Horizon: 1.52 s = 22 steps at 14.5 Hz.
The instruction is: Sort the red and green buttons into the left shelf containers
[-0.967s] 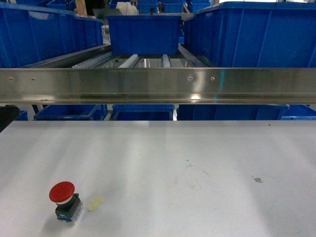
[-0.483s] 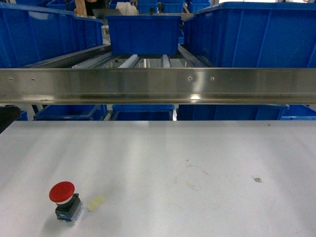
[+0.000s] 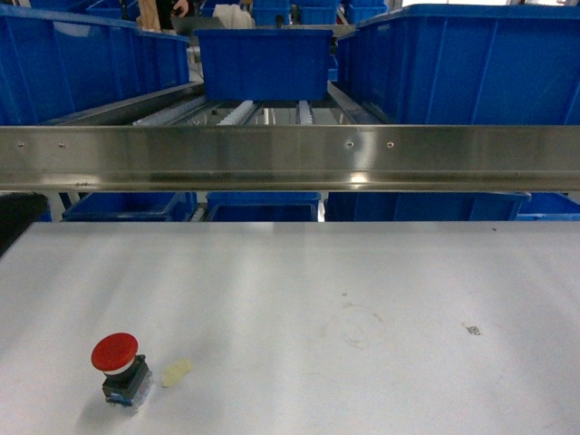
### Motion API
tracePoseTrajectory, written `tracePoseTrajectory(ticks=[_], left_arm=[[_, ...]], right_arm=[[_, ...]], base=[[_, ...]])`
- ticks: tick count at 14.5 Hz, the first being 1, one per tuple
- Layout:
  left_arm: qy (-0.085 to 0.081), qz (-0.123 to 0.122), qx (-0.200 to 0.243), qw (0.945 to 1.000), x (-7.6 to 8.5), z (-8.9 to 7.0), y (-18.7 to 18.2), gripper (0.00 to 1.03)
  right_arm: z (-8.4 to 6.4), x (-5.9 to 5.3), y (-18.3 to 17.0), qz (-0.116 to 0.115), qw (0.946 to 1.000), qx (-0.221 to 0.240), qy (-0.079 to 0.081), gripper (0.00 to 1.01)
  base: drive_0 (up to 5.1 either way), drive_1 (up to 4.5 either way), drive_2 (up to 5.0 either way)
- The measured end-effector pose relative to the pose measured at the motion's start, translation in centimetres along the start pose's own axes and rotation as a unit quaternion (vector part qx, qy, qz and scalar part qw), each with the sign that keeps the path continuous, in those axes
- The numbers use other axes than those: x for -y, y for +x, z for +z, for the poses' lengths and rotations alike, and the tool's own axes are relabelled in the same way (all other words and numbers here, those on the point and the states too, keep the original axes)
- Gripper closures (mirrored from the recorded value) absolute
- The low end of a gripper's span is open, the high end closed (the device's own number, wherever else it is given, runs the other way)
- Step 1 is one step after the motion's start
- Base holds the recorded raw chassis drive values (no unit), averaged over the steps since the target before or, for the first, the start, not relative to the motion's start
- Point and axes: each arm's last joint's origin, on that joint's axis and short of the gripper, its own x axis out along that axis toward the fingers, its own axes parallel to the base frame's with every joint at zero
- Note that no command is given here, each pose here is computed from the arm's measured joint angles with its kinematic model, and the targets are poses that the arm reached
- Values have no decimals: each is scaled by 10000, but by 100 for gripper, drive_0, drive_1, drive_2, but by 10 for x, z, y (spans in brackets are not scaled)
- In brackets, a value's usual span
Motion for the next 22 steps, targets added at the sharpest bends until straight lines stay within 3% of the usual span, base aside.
tracePoseTrajectory(ticks=[2, 8, 10, 17, 21, 22], left_arm=[[74, -71, -382, 9992, 8, -22, 9, 5], [439, 283, -751, 9958, 13, -65, 33, 5], [507, 265, -1016, 9932, 17, -83, 40, 5], [952, 407, -1219, 9871, 17, -113, 69, 5], [1359, 420, -1451, 9791, 17, -132, 84, 5], [1378, 399, -1542, 9776, 17, -138, 86, 5]], right_arm=[[0, 0, 0, 0, 10000, -2, 1, 70], [0, 0, 0, 0, 10000, -2, 1, 70], [0, 0, 0, 0, 10000, -2, 1, 70], [0, 0, 0, 0, 10000, 0, 0, 70], [0, 0, 0, 0, 10000, -2, 1, 71], [0, 0, 0, 0, 10000, -2, 1, 71]], base=[[0, 0, 0], [0, 0, 0], [0, 0, 0], [0, 0, 0], [0, 0, 0], [0, 0, 0]])
